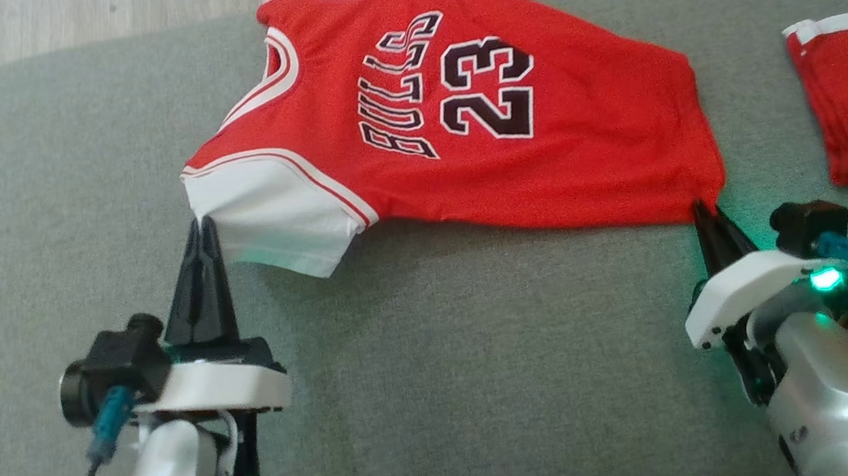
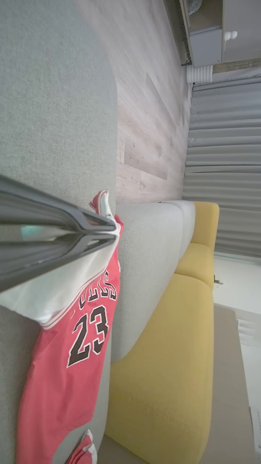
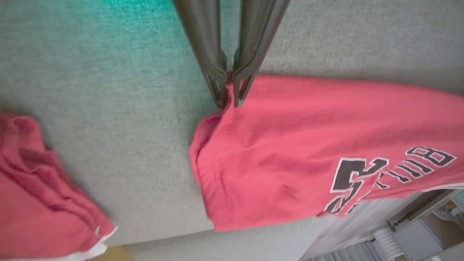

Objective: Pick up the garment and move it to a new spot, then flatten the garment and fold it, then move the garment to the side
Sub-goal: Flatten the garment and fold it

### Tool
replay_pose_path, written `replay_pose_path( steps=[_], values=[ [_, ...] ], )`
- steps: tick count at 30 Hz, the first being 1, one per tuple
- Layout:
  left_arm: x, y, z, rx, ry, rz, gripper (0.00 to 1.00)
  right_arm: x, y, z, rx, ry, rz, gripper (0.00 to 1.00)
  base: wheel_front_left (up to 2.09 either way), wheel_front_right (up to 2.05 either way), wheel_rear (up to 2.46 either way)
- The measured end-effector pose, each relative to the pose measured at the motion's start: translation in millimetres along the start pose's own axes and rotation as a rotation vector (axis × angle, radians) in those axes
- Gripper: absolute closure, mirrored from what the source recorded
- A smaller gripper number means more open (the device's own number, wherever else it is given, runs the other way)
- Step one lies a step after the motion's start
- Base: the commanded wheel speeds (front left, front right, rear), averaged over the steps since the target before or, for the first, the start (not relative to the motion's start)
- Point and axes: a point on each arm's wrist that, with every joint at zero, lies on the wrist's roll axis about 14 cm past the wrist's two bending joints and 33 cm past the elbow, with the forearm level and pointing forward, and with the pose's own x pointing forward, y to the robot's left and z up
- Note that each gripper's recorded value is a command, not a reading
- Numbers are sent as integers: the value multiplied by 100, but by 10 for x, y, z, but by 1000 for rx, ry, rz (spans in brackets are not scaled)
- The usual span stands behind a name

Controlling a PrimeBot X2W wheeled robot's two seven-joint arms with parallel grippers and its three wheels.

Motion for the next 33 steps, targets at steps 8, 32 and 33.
replay_pose_path(
  steps=[8, 32, 33],
  values=[
    [0, -28, 500, -54, -141, -8, 100, -125, 121, 1020, -32, -316, 39, 100, 0, 0, 0],
    [-714, -368, 3144, -331, -689, -199, 100, -1665, 642, 3039, -368, -918, 172, 100, 0, 0, 0],
    [-703, -363, 3116, -318, -671, -200, 100, -1655, 621, 3015, -374, -903, 167, 100, 0, 0, 0]
  ],
)
